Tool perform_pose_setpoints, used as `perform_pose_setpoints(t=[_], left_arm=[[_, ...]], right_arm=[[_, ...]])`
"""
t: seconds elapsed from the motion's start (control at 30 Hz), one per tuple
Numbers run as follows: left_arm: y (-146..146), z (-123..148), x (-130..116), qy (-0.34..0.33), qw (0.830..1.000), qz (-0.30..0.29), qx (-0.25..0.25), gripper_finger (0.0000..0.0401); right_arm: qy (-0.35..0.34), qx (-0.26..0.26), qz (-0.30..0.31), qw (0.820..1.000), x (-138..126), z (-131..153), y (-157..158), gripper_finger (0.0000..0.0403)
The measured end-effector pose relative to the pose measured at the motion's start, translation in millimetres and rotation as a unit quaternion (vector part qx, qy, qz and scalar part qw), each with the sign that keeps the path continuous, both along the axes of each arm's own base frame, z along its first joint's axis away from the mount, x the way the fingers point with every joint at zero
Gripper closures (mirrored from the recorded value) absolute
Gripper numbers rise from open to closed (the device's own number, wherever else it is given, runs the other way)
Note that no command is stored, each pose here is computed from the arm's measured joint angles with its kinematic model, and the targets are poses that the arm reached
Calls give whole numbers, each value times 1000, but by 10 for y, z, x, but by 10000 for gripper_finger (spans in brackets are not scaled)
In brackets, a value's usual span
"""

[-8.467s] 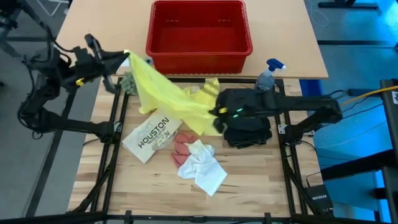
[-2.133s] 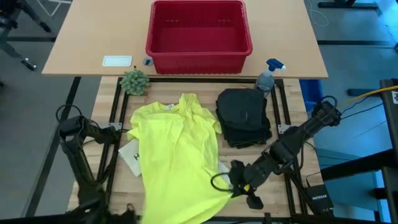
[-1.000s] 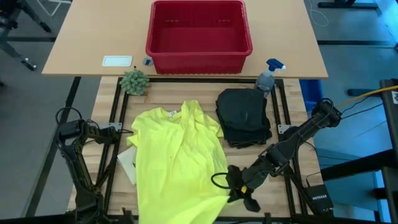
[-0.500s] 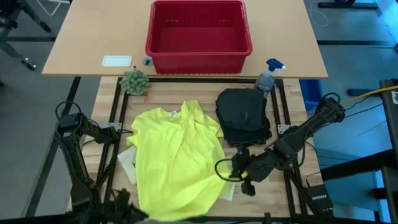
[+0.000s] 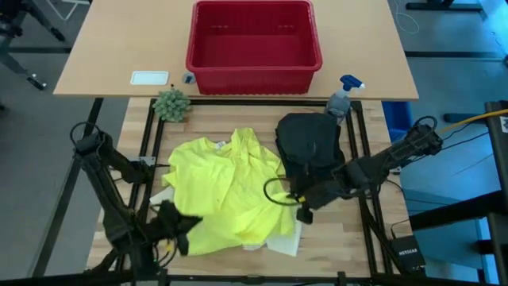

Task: Fold laundry
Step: Fold the yellow shirt

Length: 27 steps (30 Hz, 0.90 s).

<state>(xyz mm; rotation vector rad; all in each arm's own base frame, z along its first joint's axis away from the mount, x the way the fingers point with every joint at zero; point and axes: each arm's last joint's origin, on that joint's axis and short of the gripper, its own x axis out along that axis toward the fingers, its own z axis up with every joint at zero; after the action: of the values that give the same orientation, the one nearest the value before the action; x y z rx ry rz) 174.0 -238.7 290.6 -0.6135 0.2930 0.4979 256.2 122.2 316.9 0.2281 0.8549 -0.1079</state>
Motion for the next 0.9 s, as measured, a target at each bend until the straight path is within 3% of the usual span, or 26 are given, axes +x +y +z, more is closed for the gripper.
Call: perform_pose_setpoints(t=[0.17,0.3,0.37,0.53,0.63,0.8,0.9], left_arm=[[348,96,8,87,993,70,49,401],[566,146,33,152,980,113,60,401],[689,136,68,175,974,120,79,401],[1011,37,169,201,960,180,74,401],[1238,-41,232,216,947,225,81,401],[1631,-104,388,272,915,263,139,401],[1865,-113,410,316,895,281,141,401]], right_arm=[[6,-32,-14,999,124,-4,-313,403],[8,-51,-21,998,229,4,-643,403],[3,-54,-23,998,281,15,-836,403],[-5,-57,-36,998,359,18,-1338,403],[-19,-54,-43,997,373,28,-1603,403],[-39,-42,-52,997,381,17,-1970,403],[-36,-39,-53,997,394,-38,-2133,403]])
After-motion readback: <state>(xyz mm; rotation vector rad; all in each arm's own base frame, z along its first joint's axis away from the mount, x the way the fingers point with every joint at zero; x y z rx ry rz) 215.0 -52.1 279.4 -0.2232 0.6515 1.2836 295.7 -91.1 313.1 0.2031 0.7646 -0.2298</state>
